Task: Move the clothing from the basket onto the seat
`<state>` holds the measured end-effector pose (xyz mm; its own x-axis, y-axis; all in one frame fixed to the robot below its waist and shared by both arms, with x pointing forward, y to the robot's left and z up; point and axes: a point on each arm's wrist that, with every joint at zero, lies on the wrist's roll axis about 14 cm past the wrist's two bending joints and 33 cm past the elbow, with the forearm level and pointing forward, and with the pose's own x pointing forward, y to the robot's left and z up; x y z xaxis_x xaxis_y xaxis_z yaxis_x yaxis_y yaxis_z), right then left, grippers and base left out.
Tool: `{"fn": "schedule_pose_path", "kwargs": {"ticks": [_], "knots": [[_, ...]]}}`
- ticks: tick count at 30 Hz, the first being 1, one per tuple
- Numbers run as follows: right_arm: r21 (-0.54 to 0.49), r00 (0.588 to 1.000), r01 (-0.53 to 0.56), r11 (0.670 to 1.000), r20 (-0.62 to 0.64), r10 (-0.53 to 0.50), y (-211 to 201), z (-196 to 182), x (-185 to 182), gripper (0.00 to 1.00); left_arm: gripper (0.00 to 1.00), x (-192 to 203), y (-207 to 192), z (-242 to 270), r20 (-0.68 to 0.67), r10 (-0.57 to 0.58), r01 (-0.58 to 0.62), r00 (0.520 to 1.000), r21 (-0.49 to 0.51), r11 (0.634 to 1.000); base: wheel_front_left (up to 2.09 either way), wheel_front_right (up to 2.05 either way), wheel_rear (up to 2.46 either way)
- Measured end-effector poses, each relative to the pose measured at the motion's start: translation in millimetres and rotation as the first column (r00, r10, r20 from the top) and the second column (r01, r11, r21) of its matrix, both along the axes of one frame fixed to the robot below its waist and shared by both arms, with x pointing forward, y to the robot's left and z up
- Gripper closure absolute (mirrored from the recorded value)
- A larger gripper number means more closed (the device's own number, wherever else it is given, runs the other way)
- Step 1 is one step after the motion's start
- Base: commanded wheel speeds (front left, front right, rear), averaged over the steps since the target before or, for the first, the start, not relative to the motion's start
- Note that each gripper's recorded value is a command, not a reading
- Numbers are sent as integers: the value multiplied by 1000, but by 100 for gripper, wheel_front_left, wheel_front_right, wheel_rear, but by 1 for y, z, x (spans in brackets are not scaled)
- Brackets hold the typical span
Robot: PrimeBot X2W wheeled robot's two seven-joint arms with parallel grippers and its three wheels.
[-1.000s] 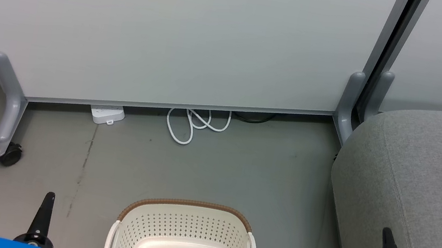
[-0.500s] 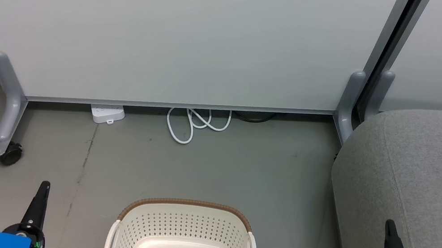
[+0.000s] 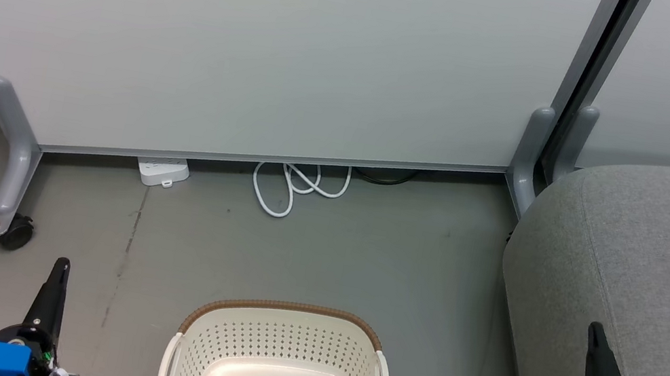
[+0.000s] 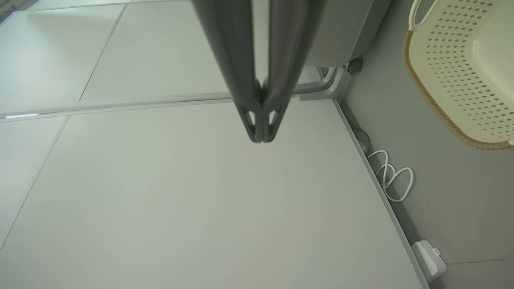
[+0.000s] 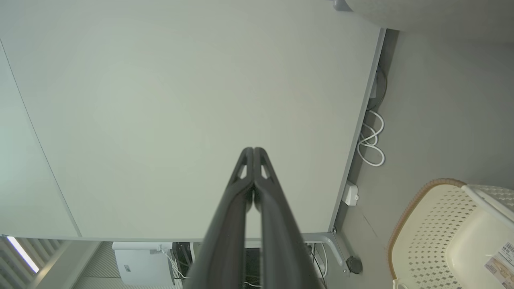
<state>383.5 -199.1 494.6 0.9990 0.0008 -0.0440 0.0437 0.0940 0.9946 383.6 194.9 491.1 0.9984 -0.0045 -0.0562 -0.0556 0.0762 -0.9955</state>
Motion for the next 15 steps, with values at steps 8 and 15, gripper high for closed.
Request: {"fn": "schedule_pose_path", "kwargs": {"ticks": [8,15], "knots": [[59,1000,4,998,19,-5,0,5,2,100,100,2,2,7,25,4,-3,1000,-49,999,0,0,0],[98,999,1,995,35,-4,0,10,4,100,100,4,4,13,43,10,-6,999,-82,997,0,0,0]]}}
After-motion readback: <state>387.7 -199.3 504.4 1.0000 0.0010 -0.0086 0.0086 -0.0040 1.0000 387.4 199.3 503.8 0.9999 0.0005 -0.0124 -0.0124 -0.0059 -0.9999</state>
